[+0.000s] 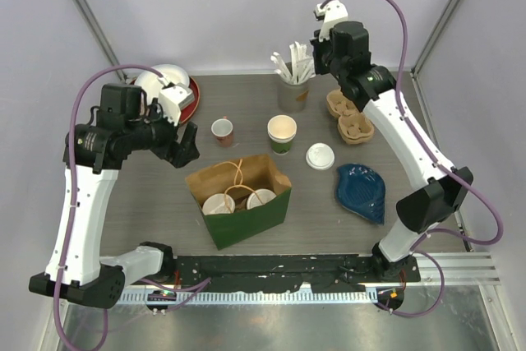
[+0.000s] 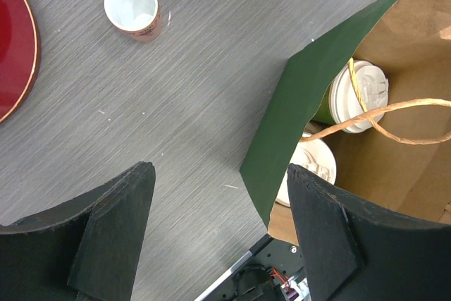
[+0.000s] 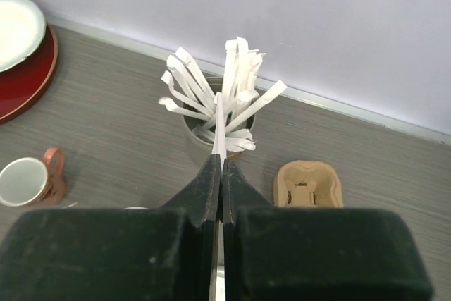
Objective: Pack the takeout coffee
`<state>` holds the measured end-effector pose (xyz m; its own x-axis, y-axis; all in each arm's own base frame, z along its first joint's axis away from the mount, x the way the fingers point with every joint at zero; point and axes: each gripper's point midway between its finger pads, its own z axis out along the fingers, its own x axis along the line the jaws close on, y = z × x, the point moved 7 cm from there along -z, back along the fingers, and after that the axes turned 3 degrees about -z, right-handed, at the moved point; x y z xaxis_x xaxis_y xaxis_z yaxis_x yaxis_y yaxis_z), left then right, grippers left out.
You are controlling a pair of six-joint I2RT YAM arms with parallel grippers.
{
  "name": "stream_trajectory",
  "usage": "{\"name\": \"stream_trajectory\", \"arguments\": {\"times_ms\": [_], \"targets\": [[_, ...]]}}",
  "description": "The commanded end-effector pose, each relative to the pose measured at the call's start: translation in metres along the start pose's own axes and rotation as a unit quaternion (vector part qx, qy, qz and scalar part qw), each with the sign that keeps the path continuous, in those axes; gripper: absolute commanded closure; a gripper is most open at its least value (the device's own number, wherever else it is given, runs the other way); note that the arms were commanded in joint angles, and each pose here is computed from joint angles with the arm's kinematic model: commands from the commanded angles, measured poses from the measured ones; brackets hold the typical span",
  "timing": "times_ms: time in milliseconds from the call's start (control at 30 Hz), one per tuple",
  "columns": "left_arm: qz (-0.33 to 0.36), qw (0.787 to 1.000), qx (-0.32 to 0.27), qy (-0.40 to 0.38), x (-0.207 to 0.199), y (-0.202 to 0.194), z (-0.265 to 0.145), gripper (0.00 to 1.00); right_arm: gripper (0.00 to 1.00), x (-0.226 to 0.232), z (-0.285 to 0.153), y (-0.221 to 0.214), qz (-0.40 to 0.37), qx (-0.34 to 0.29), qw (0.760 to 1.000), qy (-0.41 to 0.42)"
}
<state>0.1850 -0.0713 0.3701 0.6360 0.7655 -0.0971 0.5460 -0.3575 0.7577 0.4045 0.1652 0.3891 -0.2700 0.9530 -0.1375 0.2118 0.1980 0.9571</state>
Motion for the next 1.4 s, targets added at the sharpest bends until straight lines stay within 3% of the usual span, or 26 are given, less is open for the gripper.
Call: {"name": "stream_trajectory", "arguments": {"times_ms": [0,200,300,467,833,867,900,967,1167,1367], "targets": [[0.012,1.0,-0.021,0.012,0.001,0.002,-0.005,0.2,0.99,0.0,-0.067,0.052,-0.011,-0.06,0.995,0.083],[0.008,1.0,-0.017,0.023,0.004,0.0,-0.003,0.2,0.99,0.021,-0.161,0.077,-0.012,-0.132,0.955,0.265],[0.007,0.999,-0.02,0.025,0.004,0.001,-0.004,0.2,0.99,0.024,-0.207,0.085,-0.008,-0.167,0.933,0.318],[0.006,0.999,-0.02,0.034,0.005,0.001,-0.005,0.2,0.99,0.043,-0.267,0.077,-0.023,-0.174,0.864,0.472],[0.002,0.999,-0.02,0.042,0.007,-0.002,-0.005,0.2,0.99,0.076,-0.267,0.048,-0.021,-0.098,0.821,0.563],[0.001,0.999,-0.019,0.042,0.008,-0.001,-0.005,0.2,0.99,0.092,-0.272,0.046,-0.044,-0.098,0.805,0.584],[0.0,0.999,-0.019,0.042,0.008,-0.002,-0.005,0.2,0.99,0.097,-0.268,0.046,-0.054,-0.091,0.818,0.566],[0.001,0.999,-0.02,0.043,0.008,-0.001,-0.005,0.2,0.99,0.117,-0.267,0.043,-0.078,-0.061,0.81,0.578],[0.001,0.999,-0.017,0.042,0.008,-0.004,-0.004,0.2,0.99,0.135,-0.236,0.031,-0.121,0.012,0.835,0.536],[0.003,0.999,-0.015,0.039,0.01,-0.004,-0.001,0.2,0.99,0.153,-0.226,0.025,-0.147,0.031,0.835,0.53]]}}
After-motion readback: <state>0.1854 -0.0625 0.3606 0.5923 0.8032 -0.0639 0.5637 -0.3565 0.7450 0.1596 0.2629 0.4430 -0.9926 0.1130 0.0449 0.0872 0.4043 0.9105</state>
